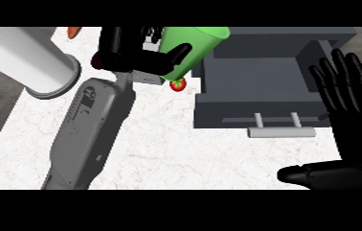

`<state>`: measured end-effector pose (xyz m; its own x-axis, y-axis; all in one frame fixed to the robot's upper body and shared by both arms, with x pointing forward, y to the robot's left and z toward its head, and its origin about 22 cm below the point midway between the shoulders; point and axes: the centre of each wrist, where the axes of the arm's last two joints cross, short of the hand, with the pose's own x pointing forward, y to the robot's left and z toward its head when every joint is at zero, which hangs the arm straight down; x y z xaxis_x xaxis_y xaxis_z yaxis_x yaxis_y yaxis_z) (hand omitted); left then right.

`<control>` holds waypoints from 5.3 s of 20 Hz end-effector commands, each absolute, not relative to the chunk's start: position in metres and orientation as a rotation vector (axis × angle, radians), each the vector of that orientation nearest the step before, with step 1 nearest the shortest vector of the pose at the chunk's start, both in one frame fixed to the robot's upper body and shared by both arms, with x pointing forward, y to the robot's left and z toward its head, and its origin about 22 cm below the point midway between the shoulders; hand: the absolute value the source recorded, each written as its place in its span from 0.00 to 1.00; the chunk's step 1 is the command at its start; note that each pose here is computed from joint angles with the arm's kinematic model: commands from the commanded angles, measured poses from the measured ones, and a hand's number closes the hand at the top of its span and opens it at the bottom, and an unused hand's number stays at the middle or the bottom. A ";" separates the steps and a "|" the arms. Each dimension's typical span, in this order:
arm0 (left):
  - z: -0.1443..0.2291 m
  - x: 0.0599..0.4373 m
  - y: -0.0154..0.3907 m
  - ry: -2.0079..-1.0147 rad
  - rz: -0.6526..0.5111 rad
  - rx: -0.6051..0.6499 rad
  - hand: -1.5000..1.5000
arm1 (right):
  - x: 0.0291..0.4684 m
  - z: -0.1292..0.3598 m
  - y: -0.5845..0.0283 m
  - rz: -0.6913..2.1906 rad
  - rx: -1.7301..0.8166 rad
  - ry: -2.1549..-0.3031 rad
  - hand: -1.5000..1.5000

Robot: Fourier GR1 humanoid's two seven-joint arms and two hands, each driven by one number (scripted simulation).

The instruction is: Pick up the cup, place it into the drawer and close the drawer

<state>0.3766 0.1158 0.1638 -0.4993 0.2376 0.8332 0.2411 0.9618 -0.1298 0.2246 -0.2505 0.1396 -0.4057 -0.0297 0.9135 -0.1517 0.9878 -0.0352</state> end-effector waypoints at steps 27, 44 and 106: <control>0.142 0.427 0.019 -1.921 -0.175 -0.132 1.00 | 0.244 0.144 -0.240 0.180 0.172 -2.003 0.00; 0.113 0.422 0.015 -1.885 -0.386 0.061 0.00 | 0.244 0.130 -0.251 0.196 0.232 -2.017 0.00; 0.056 0.263 0.331 -1.878 0.177 -0.271 0.00 | 0.310 0.000 -0.212 1.278 -0.474 -1.574 0.00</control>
